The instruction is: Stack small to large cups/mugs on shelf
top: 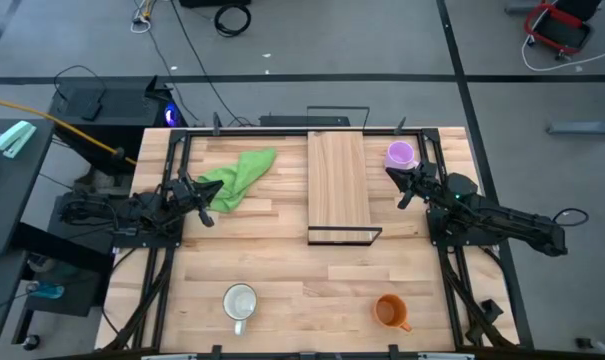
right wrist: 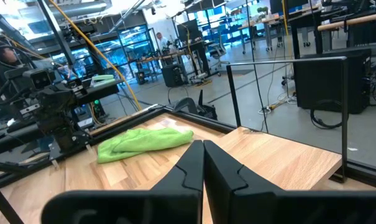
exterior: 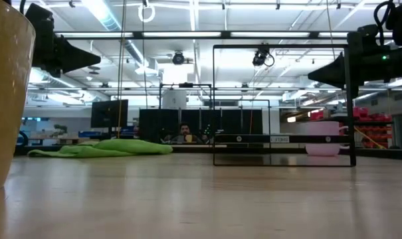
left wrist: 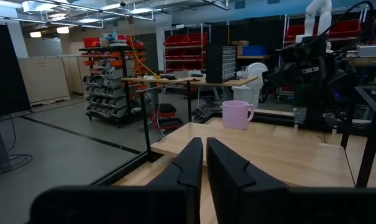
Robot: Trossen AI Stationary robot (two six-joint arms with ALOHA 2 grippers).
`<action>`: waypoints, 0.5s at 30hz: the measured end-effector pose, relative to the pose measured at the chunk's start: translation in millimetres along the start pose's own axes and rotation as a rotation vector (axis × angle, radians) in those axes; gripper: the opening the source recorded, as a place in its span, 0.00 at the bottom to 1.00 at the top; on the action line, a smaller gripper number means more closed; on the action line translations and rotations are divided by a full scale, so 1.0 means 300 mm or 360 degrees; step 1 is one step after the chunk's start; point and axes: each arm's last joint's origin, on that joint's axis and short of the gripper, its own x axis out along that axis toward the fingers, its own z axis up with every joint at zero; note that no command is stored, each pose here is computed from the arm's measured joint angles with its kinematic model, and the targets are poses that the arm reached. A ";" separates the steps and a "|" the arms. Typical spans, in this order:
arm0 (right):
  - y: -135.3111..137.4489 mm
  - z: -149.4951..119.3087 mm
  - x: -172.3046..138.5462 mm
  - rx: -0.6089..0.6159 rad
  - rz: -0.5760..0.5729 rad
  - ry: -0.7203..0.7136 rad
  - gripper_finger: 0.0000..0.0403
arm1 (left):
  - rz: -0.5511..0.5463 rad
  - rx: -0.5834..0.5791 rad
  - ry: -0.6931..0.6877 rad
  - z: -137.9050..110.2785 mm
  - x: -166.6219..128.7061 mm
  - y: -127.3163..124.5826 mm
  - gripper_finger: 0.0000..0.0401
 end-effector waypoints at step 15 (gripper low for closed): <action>0.001 0.003 0.000 0.0186 0.0006 -0.0017 0.03 | 0.0000 -0.0345 -0.0012 0.003 0.000 0.000 0.09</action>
